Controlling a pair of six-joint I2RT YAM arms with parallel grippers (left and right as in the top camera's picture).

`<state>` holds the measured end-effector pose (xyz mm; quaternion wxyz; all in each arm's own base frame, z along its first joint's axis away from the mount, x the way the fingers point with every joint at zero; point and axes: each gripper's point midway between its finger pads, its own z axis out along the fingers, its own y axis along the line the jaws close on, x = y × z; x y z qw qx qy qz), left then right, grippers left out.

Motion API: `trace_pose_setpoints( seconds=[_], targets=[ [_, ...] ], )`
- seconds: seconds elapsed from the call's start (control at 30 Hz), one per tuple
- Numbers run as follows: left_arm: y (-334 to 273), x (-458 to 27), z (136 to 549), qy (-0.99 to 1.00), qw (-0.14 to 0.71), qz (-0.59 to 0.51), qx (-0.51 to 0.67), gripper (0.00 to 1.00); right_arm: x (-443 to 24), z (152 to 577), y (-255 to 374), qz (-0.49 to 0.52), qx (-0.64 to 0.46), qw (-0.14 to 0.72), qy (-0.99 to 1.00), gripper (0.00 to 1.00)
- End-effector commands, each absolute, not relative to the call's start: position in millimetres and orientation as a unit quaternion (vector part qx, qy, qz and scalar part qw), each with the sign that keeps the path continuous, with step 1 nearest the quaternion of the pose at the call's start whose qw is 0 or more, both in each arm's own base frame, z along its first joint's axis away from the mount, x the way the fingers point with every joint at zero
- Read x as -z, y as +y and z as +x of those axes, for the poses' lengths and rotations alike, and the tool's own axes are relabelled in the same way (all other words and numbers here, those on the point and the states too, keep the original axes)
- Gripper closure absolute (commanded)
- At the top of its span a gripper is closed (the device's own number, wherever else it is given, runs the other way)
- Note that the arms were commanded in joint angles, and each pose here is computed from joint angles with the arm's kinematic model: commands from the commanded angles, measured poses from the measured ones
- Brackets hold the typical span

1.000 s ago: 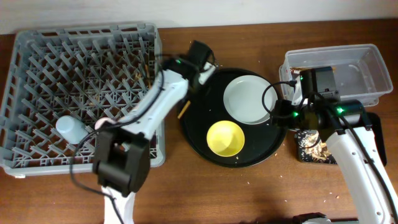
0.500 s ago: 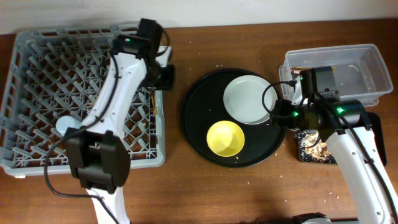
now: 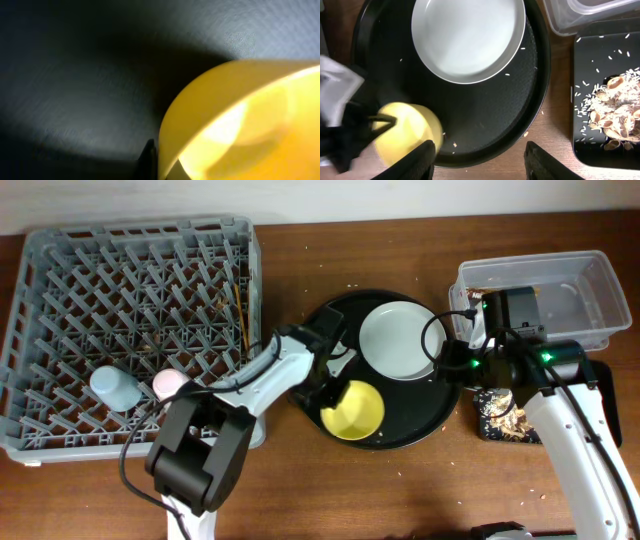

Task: Sort waste into correct bins and load items into the dishwasher rack
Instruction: 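Grasp the yellow bowl with the left gripper and place it in the rack, then grasp the white plate with the left gripper and stand it in the rack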

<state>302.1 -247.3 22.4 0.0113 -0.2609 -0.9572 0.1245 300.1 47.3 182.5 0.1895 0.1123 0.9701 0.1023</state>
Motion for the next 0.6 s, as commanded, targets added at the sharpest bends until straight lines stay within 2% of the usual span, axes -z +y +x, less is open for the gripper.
trace_pose_setpoints(
  seconds=[0.0,0.03,0.07,0.13,0.23,0.3,0.37,0.47,0.57],
  targets=[
    [-163,-141,382,-0.975,-0.150,-0.164,0.011,1.00,-184,301,46,0.116,-0.102,0.192,0.969,0.41],
    [-79,-205,408,-0.951,-0.243,-0.087,0.171,1.00,-184,301,46,0.116,-0.102,0.192,0.969,0.41],
    [-9,-243,413,-0.910,-0.275,-0.013,0.311,1.00,-184,301,46,0.116,-0.102,0.192,0.969,0.41],
    [65,-254,419,-0.874,-0.269,0.074,0.399,1.00,-184,301,46,0.116,-0.102,0.192,0.969,0.41],
    [125,-240,424,-0.823,-0.223,0.126,0.508,1.00,-184,301,46,0.116,-0.102,0.192,0.969,0.41],
    [144,-223,427,-0.796,-0.187,0.128,0.561,1.00,-184,301,46,0.116,-0.102,0.192,0.969,0.41],
    [155,-226,428,-0.754,-0.177,0.138,0.617,1.00,-184,300,46,0.116,-0.102,0.191,0.969,0.41],
    [150,-195,438,-0.786,-0.170,0.125,0.581,1.00,-184,301,46,0.116,-0.102,0.192,0.969,0.41],
    [151,-161,441,-0.789,-0.132,0.097,0.592,0.99,-184,301,46,0.116,-0.102,0.191,0.969,0.41]
  ],
)
